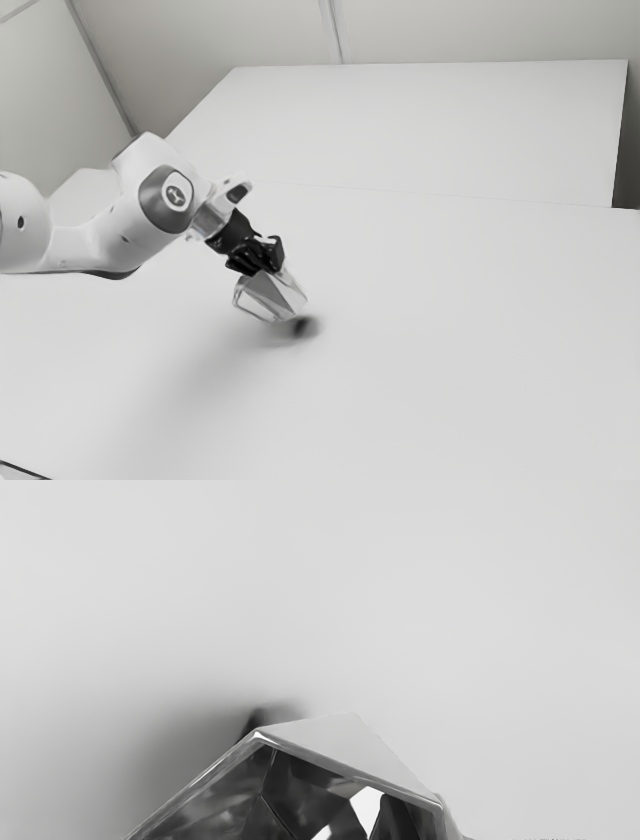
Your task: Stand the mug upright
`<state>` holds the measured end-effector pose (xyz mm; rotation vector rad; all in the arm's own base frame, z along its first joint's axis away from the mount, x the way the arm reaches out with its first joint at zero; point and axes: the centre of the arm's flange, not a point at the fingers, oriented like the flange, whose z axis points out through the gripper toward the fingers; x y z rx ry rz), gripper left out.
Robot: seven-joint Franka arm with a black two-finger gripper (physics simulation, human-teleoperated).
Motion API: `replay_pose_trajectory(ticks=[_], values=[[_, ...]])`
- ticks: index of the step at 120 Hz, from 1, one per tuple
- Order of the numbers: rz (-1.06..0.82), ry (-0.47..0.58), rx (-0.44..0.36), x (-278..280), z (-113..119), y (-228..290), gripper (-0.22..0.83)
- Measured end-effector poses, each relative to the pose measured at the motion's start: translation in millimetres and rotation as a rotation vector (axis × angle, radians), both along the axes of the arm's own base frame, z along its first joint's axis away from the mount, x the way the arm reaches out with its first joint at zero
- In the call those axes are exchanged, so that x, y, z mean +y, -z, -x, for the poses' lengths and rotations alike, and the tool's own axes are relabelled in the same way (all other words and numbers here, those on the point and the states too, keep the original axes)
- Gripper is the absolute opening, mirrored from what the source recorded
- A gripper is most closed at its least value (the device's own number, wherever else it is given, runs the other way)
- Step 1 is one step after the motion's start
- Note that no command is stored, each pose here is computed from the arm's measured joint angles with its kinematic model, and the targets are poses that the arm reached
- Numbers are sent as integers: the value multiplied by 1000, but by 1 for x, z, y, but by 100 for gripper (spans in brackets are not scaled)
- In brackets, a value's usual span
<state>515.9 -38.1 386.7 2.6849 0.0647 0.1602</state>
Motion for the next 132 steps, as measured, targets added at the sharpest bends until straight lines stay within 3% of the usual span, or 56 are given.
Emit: replay_pose_trajectory(ticks=[36,60,88,132], values=[[-146,-187,163,18,4,5,-14],[-223,-285,223,16,3,15,-14],[-306,-375,234,15,-5,21,-14],[-380,-475,179,19,-18,22,-14]])
